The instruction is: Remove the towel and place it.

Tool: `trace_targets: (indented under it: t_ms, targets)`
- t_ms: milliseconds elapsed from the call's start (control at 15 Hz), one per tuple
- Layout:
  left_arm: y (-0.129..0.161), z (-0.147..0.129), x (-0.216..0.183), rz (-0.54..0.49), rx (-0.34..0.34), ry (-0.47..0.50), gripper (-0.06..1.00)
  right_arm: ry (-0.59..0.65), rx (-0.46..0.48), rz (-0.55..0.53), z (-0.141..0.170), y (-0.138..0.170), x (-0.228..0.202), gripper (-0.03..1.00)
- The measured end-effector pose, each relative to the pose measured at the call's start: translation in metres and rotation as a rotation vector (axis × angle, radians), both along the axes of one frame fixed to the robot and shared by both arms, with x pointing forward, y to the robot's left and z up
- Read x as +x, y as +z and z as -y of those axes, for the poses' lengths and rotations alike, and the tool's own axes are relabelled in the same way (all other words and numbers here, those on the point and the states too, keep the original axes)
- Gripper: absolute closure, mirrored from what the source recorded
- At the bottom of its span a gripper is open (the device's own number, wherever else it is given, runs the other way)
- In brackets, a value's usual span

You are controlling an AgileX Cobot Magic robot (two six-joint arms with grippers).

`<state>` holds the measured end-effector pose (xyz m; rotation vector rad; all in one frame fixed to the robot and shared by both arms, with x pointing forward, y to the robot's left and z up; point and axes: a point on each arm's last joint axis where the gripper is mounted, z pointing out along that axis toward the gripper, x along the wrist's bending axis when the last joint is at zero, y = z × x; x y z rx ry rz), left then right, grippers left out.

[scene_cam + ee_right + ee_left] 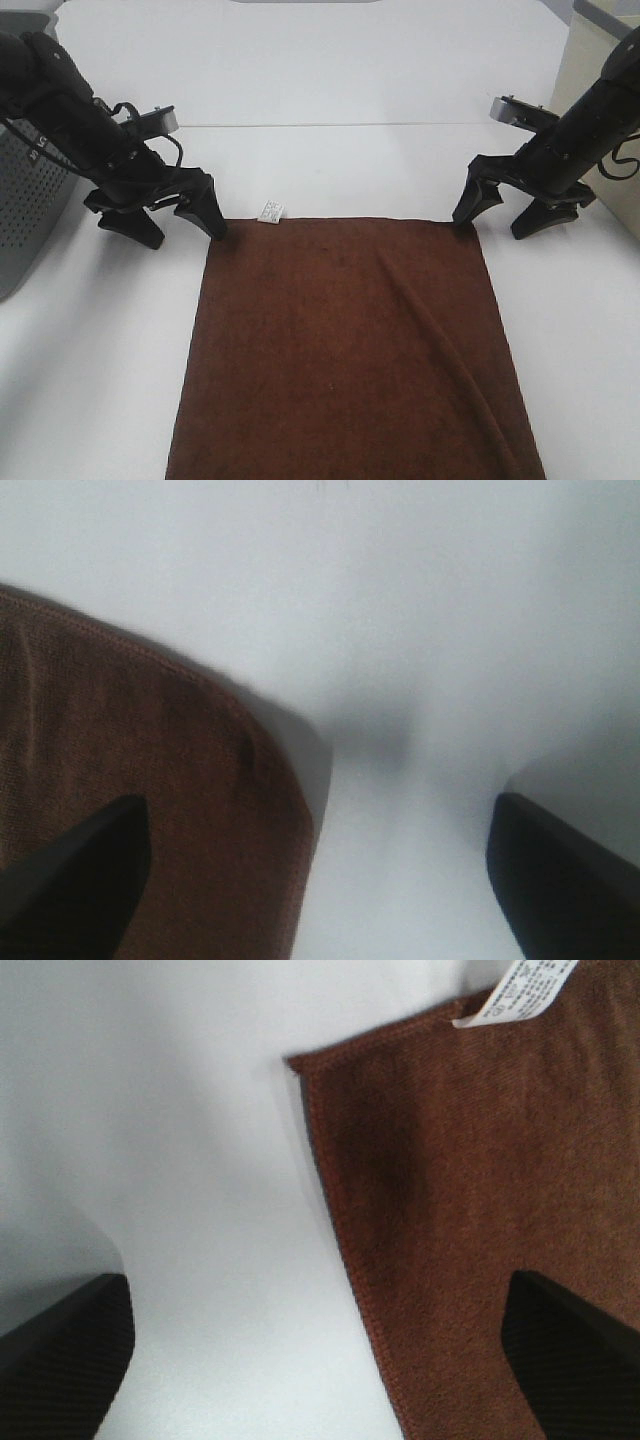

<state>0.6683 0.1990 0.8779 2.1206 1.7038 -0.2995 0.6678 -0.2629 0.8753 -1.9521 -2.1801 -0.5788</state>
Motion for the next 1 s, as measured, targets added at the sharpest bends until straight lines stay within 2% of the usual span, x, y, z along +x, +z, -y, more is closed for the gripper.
trace_targets:
  t_ms: [533,800,1000]
  targets:
    - [-0.001,0.008,0.0,-0.013,-0.055,0.024,0.03,-0.008,0.018,-0.02,-0.002,-0.002,0.0,0.09]
    - [-0.006,0.043,-0.008,-0.032,-0.087,-0.024,0.04,0.048,0.018,-0.04,-0.027,-0.011,-0.003,0.12]
    - [-0.008,0.059,-0.011,-0.031,-0.09,-0.034,0.04,0.076,0.023,-0.049,-0.042,-0.014,-0.005,0.2]
